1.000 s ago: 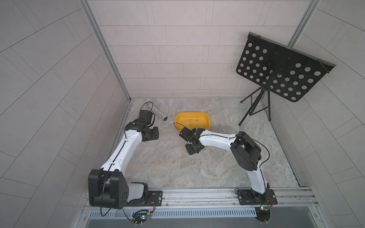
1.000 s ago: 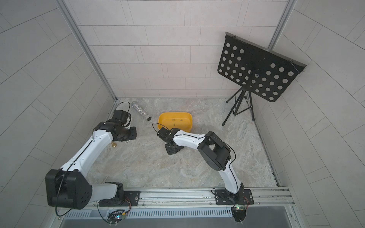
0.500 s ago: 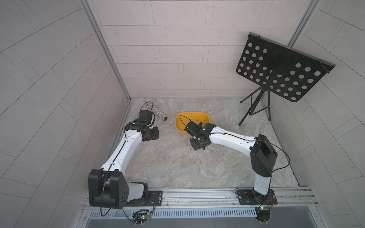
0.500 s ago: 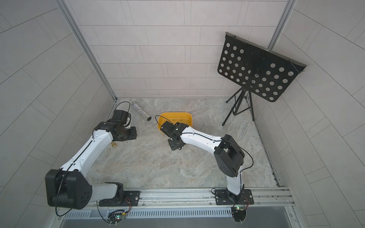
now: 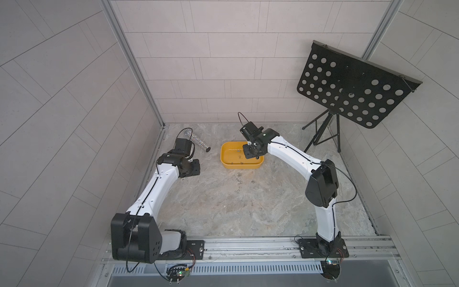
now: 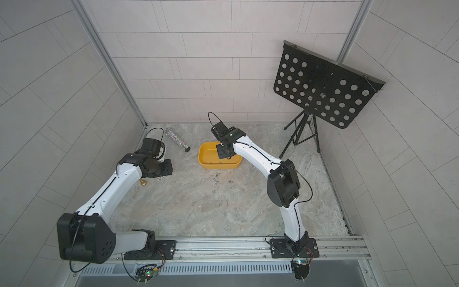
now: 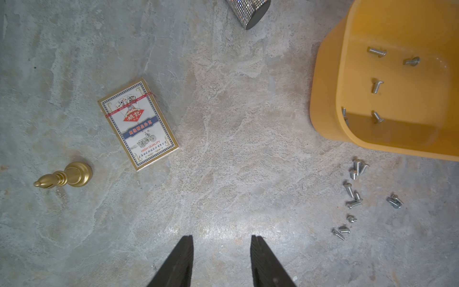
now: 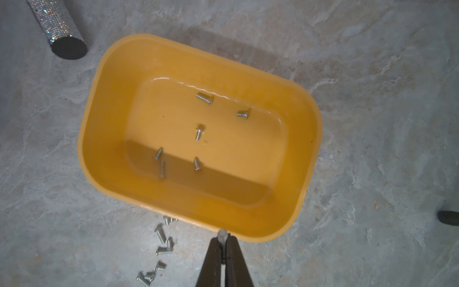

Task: Put the screws on the desktop into the storage box
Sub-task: Place the screw in the storage box.

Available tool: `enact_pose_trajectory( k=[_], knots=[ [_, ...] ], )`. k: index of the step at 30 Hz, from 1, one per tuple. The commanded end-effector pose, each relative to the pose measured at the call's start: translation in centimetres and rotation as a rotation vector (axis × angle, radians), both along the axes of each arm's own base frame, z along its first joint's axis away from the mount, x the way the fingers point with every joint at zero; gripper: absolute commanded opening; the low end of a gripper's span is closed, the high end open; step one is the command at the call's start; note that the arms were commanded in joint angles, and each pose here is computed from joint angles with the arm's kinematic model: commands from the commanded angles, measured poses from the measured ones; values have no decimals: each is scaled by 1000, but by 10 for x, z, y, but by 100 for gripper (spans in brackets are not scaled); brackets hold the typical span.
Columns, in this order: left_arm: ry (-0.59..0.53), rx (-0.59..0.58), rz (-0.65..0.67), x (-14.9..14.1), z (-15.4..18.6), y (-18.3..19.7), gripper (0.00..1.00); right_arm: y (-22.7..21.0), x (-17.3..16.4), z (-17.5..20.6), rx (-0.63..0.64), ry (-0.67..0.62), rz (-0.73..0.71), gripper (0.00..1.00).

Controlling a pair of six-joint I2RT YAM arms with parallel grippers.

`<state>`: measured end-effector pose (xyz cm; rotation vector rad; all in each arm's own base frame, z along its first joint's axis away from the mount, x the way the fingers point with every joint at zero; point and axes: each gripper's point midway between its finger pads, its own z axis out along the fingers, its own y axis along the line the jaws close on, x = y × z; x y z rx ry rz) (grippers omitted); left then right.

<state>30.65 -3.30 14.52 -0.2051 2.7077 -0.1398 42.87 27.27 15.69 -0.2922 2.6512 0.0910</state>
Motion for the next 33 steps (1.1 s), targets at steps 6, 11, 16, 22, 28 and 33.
enact_pose_trajectory(
  k=[6,11,16,22,28,33],
  knots=[
    [19,-8,-14,-2,-6,-1,44,4,40,-48,-18,99,-20,2],
    [18,-4,-11,-2,-6,0,44,19,53,-67,9,127,-19,3],
    [23,-7,-16,-2,-7,-1,44,24,56,-77,16,131,-24,5],
    [21,-8,-16,-3,-7,-1,44,23,56,-77,2,130,-17,17],
    [21,-4,-18,-3,-7,0,44,21,54,-69,-3,123,-3,28],
    [20,1,-15,-3,-7,0,44,17,47,-39,-4,93,10,29]
  ],
)
